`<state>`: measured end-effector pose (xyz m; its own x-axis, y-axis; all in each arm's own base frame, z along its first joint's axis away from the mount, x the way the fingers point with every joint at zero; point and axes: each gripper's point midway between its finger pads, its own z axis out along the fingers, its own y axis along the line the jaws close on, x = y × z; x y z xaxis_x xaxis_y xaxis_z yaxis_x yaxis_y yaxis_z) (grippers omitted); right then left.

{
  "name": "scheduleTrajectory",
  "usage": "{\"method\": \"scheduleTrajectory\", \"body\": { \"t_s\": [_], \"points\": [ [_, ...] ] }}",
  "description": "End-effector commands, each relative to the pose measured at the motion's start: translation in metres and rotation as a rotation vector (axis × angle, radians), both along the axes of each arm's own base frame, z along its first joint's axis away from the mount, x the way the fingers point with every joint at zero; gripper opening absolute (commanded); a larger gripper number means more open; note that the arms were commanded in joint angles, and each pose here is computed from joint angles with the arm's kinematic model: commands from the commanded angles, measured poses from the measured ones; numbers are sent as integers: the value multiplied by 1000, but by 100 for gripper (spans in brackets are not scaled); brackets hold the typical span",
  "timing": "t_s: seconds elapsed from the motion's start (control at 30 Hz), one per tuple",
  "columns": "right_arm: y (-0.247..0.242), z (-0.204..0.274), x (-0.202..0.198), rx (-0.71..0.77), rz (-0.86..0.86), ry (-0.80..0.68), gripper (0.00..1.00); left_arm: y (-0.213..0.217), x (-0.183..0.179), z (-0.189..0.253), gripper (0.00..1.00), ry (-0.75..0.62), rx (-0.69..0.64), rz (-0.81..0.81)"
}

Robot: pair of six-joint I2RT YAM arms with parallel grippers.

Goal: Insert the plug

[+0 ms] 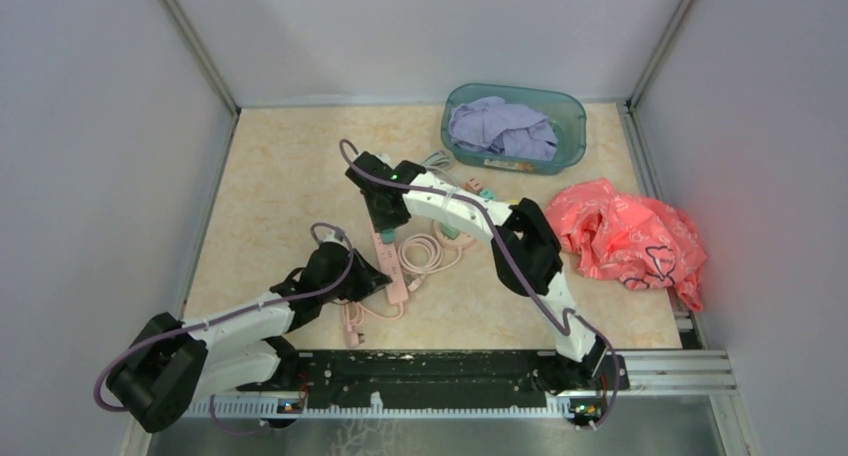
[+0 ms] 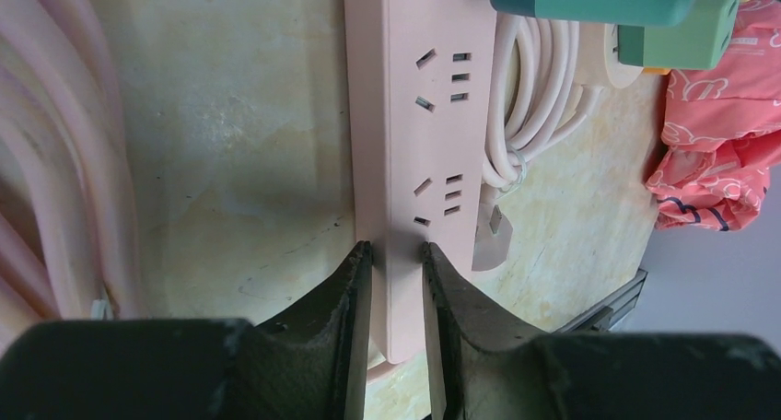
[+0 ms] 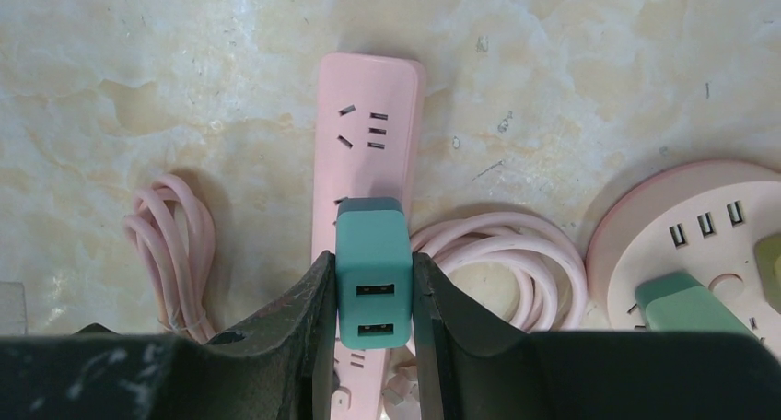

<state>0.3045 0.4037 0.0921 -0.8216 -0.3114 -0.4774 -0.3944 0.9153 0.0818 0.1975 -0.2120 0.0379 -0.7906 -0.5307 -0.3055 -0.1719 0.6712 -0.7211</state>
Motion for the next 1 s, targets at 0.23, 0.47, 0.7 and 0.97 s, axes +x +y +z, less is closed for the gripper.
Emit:
{"method": "scheduleTrajectory", "body": {
  "t_s": [0.23, 0.47, 0.7, 0.97],
  "points": [
    [-27, -49, -6, -276, 5, 22, 0, -16, -10, 0, 34, 21, -60, -29],
    [-37, -74, -20, -389, 51, 12, 0, -14, -11, -6, 36, 33, -54, -19],
    [-52, -108, -39, -464, 81, 63, 0, -14, -13, -15, 36, 55, -49, -23],
    [-93, -137, -49, -621, 88, 75, 0, -13, -13, -17, 36, 56, -42, -21]
  ]
}}
